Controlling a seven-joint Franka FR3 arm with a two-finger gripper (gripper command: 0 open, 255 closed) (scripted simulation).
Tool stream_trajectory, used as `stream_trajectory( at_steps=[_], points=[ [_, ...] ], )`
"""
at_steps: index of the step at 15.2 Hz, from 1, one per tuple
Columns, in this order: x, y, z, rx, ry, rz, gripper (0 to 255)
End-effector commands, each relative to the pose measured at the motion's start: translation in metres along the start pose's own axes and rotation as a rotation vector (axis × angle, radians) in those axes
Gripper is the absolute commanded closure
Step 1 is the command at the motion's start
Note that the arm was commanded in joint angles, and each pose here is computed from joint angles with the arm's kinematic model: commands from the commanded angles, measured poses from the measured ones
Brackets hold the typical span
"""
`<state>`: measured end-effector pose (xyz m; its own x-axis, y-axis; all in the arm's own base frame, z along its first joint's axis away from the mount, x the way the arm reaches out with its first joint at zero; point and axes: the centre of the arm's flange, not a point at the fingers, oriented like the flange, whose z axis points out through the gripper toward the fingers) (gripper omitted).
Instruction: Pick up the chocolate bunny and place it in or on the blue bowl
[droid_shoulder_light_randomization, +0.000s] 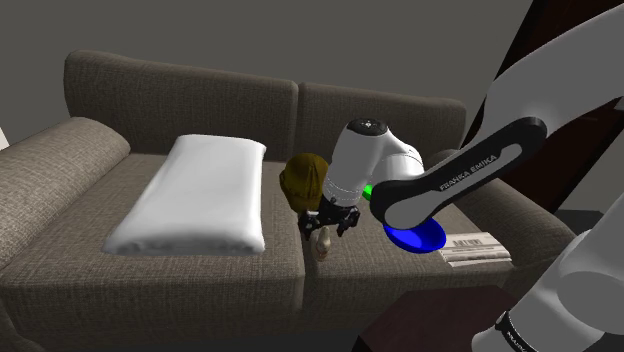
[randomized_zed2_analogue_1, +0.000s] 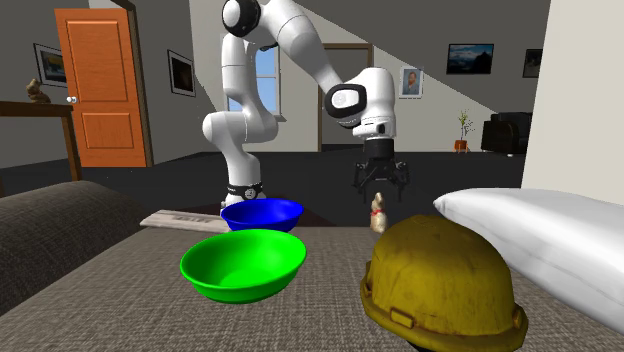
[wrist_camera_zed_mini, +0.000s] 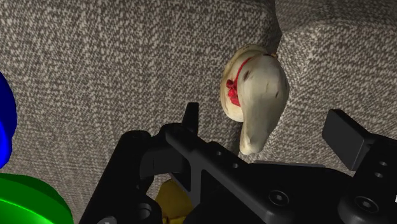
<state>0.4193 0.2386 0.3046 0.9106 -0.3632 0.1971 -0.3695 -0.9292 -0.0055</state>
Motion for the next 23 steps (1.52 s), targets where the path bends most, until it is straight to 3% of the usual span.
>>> stream_trajectory(
  at_steps=[1,5,6,15,23],
  points=[
    [0.0,0.0,0.001,0.0,0.0,0.0,0],
    [0.0,0.0,0.001,0.0,0.0,0.0,0],
    [0.0,0.0,0.001,0.0,0.0,0.0,255],
    [0.0,0.0,0.001,0.0,0.0,0.0,255],
    [0.008,0.0,-0.04,0.0,0.0,0.0,255]
  ],
)
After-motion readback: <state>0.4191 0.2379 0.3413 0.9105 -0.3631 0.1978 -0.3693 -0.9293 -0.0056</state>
